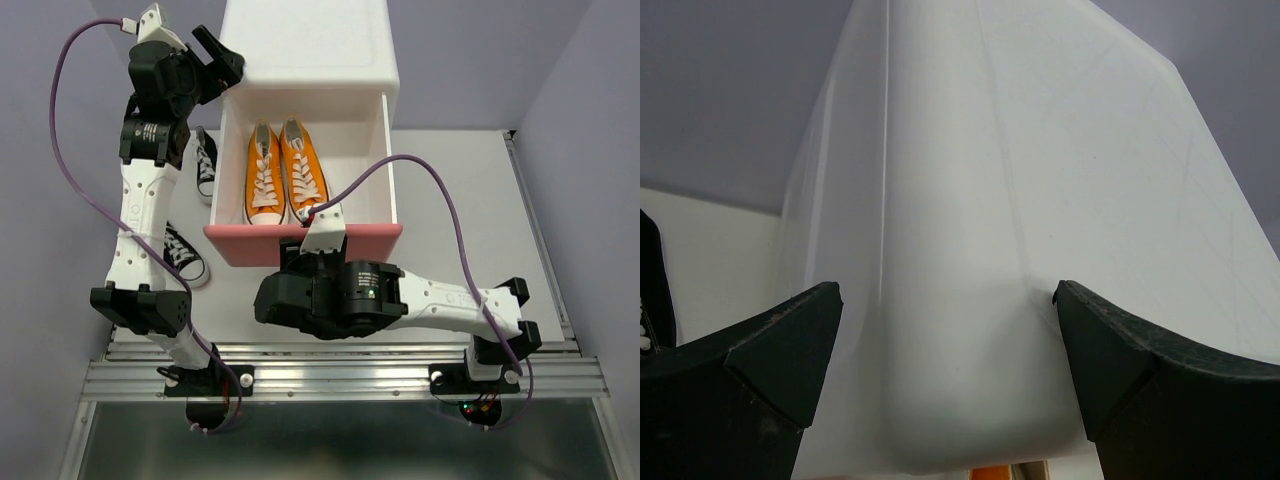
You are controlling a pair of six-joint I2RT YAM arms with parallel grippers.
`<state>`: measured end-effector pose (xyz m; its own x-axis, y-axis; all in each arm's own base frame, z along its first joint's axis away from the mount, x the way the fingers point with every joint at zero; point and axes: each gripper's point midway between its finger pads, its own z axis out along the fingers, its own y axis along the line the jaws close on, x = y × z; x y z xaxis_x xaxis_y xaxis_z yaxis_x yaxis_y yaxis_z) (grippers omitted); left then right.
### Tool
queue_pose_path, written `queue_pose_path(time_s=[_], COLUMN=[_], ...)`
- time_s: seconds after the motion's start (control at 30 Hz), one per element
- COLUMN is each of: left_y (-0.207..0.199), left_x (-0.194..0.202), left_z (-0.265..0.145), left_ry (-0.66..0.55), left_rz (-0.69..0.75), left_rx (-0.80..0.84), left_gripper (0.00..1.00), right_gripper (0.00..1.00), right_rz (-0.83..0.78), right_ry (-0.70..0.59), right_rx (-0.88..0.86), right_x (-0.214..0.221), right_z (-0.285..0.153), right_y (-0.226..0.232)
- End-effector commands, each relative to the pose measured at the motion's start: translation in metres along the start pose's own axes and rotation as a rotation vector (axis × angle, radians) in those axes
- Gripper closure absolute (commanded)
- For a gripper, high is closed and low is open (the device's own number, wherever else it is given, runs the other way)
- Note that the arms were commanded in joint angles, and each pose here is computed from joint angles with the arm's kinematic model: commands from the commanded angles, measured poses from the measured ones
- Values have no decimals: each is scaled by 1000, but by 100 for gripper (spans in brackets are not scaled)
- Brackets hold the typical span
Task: Place and organize the shoes in the shoe cabinet
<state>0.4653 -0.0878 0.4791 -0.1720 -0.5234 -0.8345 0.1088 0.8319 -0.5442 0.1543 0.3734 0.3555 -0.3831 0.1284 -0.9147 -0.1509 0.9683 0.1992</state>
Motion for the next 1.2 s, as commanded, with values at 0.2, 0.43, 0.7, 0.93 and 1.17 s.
queue_pose_path(time_s=[0.2, 0.43, 0.7, 0.93, 1.17], left_y=[37, 36, 38, 37, 37], left_x=[52, 53, 57, 61, 67], left_z=[-5, -9, -9, -7, -4], left_ry=[180, 179, 188, 192, 208], left_rz=[50, 50, 41, 25, 19], left_rx=[-117, -113, -115, -106, -93], left_gripper=[1, 1, 1, 1, 1], right_gripper=[81, 99, 99, 99, 99], right_rz=[97, 164, 143, 204, 186], right_ry=[-73, -176, -289, -287, -296], right_rx=[7, -93, -42, -3, -5], right_x=[-22, -83, -125, -138, -147], right_z=[-2, -18, -28, -1, 65], right_y=[8, 28, 13, -17, -37])
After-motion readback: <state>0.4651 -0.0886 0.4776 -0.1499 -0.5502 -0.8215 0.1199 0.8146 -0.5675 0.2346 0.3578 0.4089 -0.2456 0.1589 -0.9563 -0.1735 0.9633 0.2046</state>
